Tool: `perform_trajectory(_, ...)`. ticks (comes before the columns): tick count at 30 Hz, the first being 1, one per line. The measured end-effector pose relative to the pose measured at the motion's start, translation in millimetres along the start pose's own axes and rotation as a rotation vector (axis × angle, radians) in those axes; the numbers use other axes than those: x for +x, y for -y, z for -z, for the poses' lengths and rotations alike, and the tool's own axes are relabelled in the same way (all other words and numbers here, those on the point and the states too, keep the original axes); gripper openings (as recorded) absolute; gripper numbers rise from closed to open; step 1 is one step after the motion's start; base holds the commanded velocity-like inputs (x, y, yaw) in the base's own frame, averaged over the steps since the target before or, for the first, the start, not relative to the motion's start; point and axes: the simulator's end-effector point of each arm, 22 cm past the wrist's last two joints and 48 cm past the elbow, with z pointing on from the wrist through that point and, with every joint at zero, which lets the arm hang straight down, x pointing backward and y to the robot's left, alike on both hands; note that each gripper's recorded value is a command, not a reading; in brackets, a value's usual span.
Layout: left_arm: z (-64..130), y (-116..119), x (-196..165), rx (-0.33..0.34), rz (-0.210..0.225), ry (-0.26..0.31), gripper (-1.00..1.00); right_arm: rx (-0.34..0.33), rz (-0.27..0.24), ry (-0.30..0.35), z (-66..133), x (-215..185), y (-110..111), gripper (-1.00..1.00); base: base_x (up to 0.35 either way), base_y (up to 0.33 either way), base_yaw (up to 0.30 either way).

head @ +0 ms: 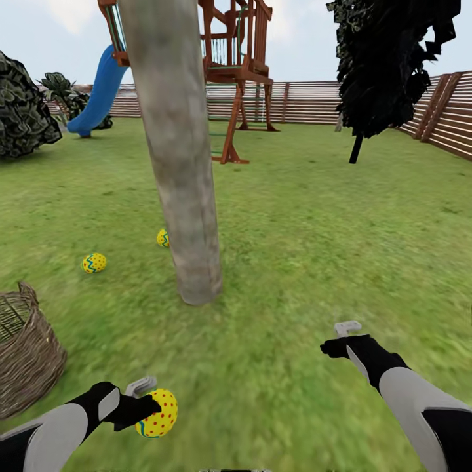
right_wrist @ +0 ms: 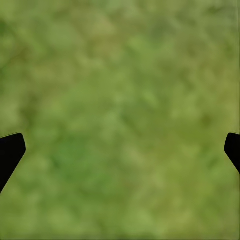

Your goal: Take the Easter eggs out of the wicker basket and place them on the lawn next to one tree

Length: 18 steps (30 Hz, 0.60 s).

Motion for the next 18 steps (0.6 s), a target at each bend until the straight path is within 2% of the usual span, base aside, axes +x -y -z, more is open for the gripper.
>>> perform_trajectory(7,-3.9,-5,2,-0.005,0.007,-0.008,-1.0,-0.002,0.002,-0.012,-5.3,6,-2,1.0,0.0,0.0,0.0)
perform_trajectory(18,-21.2,-14,17,-0.02,0.016,-0.05,-1.0,-0.014,0.009,-0.058,-24.4,28,-12,1.0,0.0,0.0,0.0)
